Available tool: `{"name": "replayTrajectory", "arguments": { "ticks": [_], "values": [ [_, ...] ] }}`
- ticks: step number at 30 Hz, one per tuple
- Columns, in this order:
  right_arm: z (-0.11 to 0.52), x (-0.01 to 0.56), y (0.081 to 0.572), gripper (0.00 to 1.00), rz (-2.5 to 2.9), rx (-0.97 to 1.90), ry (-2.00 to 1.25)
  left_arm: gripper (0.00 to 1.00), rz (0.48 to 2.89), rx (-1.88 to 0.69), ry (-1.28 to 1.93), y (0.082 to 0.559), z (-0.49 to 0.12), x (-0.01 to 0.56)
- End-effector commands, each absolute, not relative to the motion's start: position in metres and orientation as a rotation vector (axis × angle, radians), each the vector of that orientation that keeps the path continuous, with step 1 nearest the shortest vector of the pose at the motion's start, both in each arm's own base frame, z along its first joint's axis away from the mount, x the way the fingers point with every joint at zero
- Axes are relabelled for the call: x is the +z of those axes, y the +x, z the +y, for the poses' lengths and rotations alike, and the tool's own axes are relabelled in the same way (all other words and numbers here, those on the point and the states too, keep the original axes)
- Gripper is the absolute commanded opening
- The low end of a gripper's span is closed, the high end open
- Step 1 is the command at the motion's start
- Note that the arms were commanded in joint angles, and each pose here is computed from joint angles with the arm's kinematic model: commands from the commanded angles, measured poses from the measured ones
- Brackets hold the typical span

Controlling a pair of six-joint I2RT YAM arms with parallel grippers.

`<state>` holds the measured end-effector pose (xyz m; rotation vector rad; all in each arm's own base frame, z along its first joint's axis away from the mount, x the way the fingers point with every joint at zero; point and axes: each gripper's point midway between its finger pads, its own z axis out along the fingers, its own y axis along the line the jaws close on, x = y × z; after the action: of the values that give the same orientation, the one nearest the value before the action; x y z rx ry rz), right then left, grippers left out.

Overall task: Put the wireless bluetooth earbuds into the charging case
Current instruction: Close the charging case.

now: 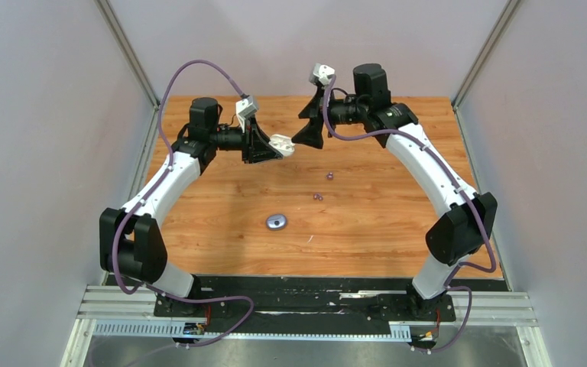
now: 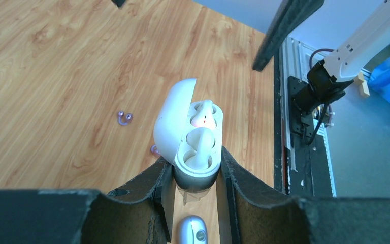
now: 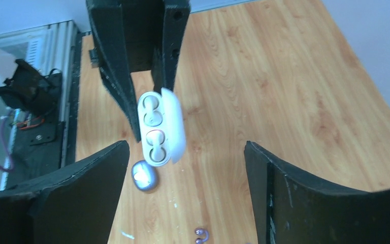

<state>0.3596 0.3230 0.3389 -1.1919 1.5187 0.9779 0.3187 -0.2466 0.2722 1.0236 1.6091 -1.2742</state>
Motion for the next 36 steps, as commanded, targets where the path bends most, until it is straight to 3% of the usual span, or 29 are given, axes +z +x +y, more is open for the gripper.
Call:
{"name": "replayTrajectory", "arguments": {
  "ticks": [1,7,17,26,36],
  "values": [
    [0.327,0.334,0.327,0.86,1.457,1.141,-1.287,0.0,1.531,-1.232,1.059,0.323,-0.247,0.295],
    [0.335,0.329,0.327,0.92,1.425,1.212,-1.342,0.0,1.533,-1.24,1.053,0.323,-0.247,0.294],
    [0.353,0.322,0.331,0.81,1.403,1.247,-1.387,0.0,1.553,-1.267,0.942,0.342,-0.252,0.302],
    [0.362,0.33,0.323,0.78,1.284,0.996,-1.486,0.0,1.696,-1.258,0.739,0.377,-0.254,0.296],
    [0.358,0.315,0.345,0.66,1.285,0.748,-1.523,0.0,1.668,-1.454,0.793,0.363,-0.26,0.307]
  ]
}}
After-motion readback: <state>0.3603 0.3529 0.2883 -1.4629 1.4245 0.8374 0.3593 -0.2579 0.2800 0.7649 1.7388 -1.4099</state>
